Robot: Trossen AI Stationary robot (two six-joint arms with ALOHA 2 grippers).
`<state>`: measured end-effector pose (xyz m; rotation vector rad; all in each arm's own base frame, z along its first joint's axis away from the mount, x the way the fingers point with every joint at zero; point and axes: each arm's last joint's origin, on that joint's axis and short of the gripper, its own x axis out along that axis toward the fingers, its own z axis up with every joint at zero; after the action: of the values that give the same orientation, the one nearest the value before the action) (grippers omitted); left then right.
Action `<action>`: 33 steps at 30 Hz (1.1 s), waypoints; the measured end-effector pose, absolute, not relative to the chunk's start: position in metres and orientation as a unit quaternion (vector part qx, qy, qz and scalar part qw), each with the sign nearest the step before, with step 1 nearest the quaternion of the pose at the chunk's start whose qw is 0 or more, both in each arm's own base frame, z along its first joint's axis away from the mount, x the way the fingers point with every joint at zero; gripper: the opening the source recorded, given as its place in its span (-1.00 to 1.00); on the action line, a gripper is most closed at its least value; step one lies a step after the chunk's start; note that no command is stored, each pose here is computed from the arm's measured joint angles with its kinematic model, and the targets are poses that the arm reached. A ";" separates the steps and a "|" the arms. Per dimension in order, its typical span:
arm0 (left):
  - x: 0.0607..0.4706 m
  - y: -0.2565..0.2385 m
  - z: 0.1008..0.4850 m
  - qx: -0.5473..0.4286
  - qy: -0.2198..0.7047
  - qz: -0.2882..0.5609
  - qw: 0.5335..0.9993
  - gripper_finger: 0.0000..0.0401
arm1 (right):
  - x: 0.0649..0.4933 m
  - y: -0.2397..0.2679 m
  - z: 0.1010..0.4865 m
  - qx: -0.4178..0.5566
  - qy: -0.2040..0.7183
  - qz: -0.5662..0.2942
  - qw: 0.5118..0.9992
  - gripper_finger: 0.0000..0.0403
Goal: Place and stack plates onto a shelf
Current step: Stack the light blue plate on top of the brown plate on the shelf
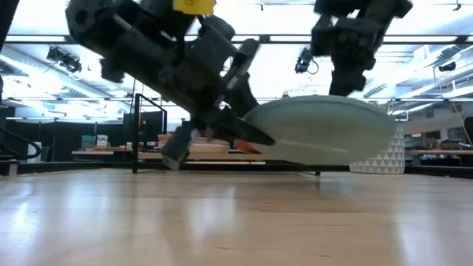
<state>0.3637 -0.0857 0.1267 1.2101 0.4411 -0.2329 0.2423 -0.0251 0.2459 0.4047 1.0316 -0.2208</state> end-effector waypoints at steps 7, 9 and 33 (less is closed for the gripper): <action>0.328 -0.070 0.166 0.511 0.286 0.029 0.810 -0.71 | 0.221 -0.002 0.252 0.102 0.372 -0.161 0.908 -0.46; 0.322 -0.065 0.178 0.502 0.296 0.074 0.809 -0.70 | 0.218 0.004 0.243 0.095 0.355 -0.156 0.917 -0.46; 0.291 0.082 0.174 0.411 0.521 0.306 0.683 -0.67 | 0.206 0.044 0.181 0.063 0.264 -0.115 0.956 -0.46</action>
<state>0.2912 0.0822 0.1741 0.9219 1.1677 0.6873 0.2062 0.0443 0.1815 0.1286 0.5351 -0.2333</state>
